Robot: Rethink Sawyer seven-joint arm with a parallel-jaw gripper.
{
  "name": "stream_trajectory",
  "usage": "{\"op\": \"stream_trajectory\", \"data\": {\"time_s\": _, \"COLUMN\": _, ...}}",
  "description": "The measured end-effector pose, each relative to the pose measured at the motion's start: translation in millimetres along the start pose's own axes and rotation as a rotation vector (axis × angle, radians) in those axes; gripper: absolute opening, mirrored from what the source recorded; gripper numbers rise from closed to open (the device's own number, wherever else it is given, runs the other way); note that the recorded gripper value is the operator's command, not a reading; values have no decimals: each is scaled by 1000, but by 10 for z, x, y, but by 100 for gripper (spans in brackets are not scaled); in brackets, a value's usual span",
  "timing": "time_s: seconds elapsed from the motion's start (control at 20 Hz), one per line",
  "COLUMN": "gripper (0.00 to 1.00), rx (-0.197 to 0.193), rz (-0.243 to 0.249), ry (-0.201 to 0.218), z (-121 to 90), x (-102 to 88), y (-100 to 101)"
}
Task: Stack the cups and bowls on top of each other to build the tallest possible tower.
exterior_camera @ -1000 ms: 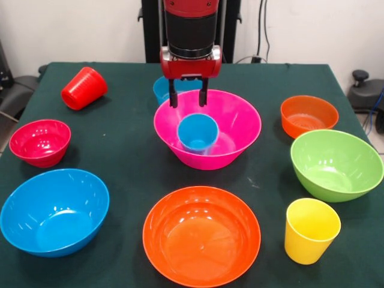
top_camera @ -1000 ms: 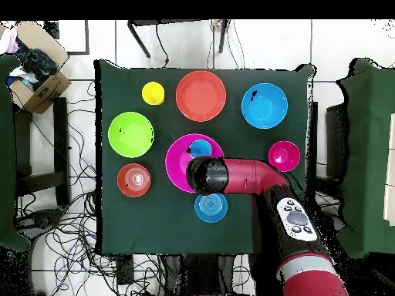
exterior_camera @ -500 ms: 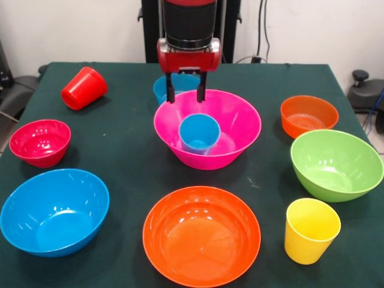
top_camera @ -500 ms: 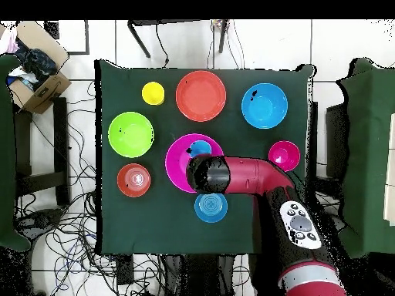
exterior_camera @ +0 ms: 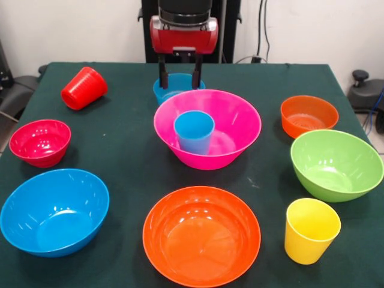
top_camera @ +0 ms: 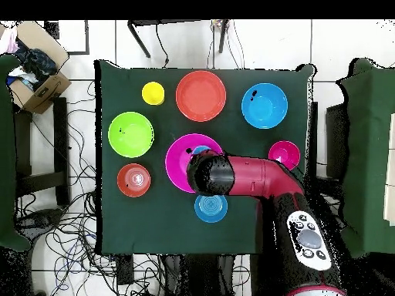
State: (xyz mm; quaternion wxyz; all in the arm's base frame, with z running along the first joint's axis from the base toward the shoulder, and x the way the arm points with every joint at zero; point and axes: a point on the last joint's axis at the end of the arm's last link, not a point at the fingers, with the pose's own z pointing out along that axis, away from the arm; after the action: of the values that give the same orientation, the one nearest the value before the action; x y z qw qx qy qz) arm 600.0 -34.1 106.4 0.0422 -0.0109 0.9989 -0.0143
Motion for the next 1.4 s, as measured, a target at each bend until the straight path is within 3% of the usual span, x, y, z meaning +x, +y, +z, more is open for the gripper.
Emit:
{"op": "stream_trajectory", "data": {"time_s": 0.25, "gripper": 100, "rx": -9, "rz": 57, "ry": -1, "z": -124, "x": -47, "y": -221}}
{"op": "stream_trajectory", "data": {"time_s": 0.85, "gripper": 100, "rx": -26, "rz": 199, "ry": 151, "z": -231, "x": 149, "y": -1037}}
{"op": "stream_trajectory", "data": {"time_s": 1.05, "gripper": 100, "rx": -23, "rz": 211, "ry": 158, "z": -261, "x": 105, "y": -1140}}
{"op": "stream_trajectory", "data": {"time_s": 1.4, "gripper": 100, "rx": -43, "rz": 212, "ry": 111, "z": -196, "x": -151, "y": -1278}}
